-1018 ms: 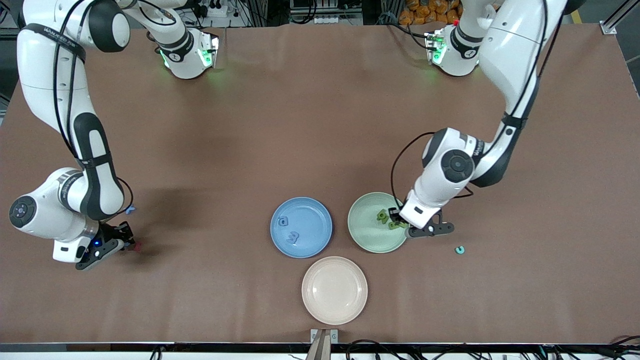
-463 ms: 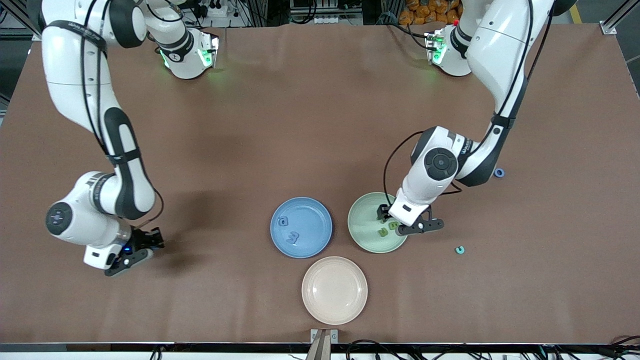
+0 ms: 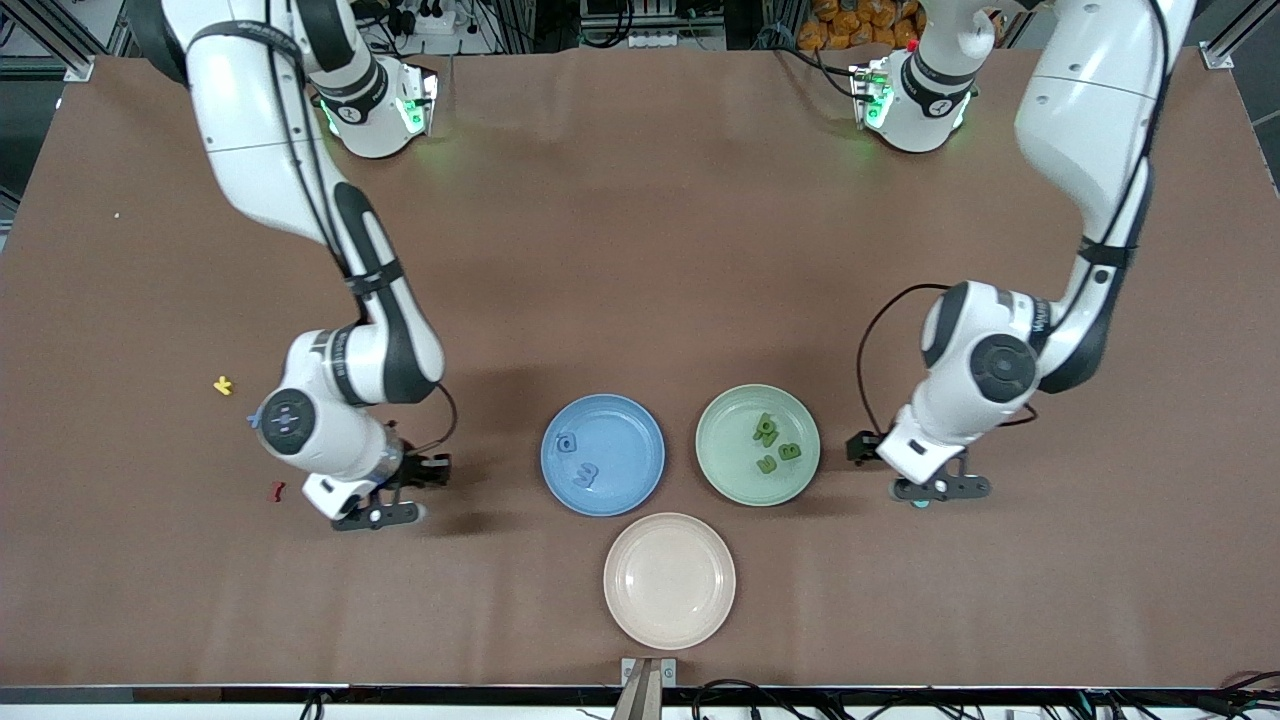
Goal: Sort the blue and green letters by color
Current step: 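Place the blue G on the blue plate while the left gripper withdraws, then move the right gripper to the blue X and grasp it, then carry the blue X to the blue plate and open the right gripper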
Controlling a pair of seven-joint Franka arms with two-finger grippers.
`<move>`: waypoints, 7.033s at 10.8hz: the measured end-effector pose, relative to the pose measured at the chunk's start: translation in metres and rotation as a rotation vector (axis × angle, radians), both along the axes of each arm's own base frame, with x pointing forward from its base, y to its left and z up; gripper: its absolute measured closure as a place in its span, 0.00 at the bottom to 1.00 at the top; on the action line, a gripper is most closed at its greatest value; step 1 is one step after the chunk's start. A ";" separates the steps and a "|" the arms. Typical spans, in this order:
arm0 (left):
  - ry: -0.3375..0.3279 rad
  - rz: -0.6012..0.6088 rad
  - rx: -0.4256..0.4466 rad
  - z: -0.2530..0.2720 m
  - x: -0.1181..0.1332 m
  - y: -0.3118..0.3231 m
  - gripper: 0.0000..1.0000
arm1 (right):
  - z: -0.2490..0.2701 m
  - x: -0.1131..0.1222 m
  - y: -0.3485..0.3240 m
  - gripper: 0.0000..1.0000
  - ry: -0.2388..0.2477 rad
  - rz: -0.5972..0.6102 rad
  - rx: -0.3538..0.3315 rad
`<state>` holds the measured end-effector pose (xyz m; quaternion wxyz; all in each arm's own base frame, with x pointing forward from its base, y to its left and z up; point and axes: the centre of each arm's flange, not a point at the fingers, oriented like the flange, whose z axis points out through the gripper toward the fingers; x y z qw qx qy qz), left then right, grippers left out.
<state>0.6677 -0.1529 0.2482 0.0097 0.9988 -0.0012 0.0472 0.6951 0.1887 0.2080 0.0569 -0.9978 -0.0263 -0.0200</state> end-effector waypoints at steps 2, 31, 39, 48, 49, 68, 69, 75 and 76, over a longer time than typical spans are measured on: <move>-0.002 -0.051 0.028 0.000 0.010 0.058 0.00 | 0.015 -0.012 0.069 0.66 0.007 -0.162 0.039; 0.178 -0.019 0.031 0.394 -0.118 0.109 0.00 | -0.007 -0.073 -0.279 0.00 0.075 0.404 -0.114; 0.133 -0.040 0.029 0.382 -0.110 0.096 0.00 | -0.025 -0.096 -0.311 0.00 0.107 0.406 -0.133; 0.144 -0.039 0.026 0.367 -0.100 0.097 0.00 | -0.033 -0.097 -0.315 0.00 0.083 0.402 -0.139; 0.143 -0.037 0.026 0.367 -0.099 0.098 0.00 | -0.034 -0.096 -0.314 0.00 0.079 0.401 -0.140; 0.151 -0.036 0.025 0.358 -0.093 0.099 0.00 | 0.050 -0.019 -0.120 0.66 0.017 0.179 -0.043; 0.151 -0.035 0.025 0.357 -0.093 0.099 0.00 | 0.052 -0.019 -0.077 0.66 0.019 0.094 -0.016; 0.149 -0.033 0.024 0.357 -0.092 0.100 0.00 | 0.040 -0.021 0.106 0.66 0.075 -0.542 0.103; 0.148 -0.033 0.024 0.357 -0.092 0.100 0.00 | 0.037 -0.020 0.127 0.66 0.056 -0.637 0.128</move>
